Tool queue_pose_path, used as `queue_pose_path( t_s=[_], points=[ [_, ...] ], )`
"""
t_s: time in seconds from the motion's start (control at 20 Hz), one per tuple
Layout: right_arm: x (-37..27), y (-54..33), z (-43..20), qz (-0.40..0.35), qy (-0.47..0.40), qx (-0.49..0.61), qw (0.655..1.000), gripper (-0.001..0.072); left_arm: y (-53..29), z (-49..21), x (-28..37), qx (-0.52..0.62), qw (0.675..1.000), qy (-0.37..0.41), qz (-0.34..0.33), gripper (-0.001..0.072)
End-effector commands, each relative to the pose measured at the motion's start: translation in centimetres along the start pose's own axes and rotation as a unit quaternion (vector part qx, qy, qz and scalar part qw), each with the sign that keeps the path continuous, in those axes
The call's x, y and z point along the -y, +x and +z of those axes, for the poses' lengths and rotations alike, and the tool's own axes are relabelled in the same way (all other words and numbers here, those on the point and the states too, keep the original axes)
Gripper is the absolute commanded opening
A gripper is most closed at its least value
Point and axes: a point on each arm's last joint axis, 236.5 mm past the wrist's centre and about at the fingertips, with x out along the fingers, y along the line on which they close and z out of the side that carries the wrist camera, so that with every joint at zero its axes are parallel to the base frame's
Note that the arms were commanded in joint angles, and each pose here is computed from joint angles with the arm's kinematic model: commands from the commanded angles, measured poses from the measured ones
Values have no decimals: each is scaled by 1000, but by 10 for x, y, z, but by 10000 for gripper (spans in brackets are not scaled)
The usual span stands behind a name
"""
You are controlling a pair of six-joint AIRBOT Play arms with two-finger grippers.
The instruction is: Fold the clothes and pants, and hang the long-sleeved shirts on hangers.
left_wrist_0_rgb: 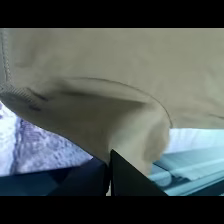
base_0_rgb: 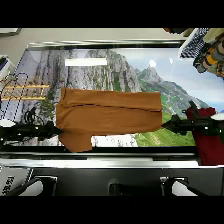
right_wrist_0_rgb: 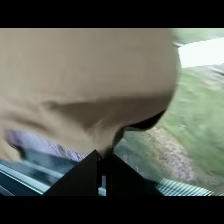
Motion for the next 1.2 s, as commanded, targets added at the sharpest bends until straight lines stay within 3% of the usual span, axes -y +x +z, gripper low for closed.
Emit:
queue_pose_path(
  t_s=[0.0,0.15,0.4,0.75,1.15],
  points=[
    [-8,-3,-14,-113,-52,-39,991,25,-23,-14,1,-16,999,1,38,12],
    [-7,-20,-44,-197,-66,-66,976,25,-50,-36,-3,-8,996,-4,88,12],
    [-9,-69,-59,-262,-65,-7,963,25,-77,-63,22,17,996,31,83,10],
    [-20,-50,21,-238,-87,50,966,26,-62,2,53,31,991,96,84,10],
    [-11,-4,104,-221,-70,24,972,26,-7,115,71,-23,989,115,87,10]
  ],
)
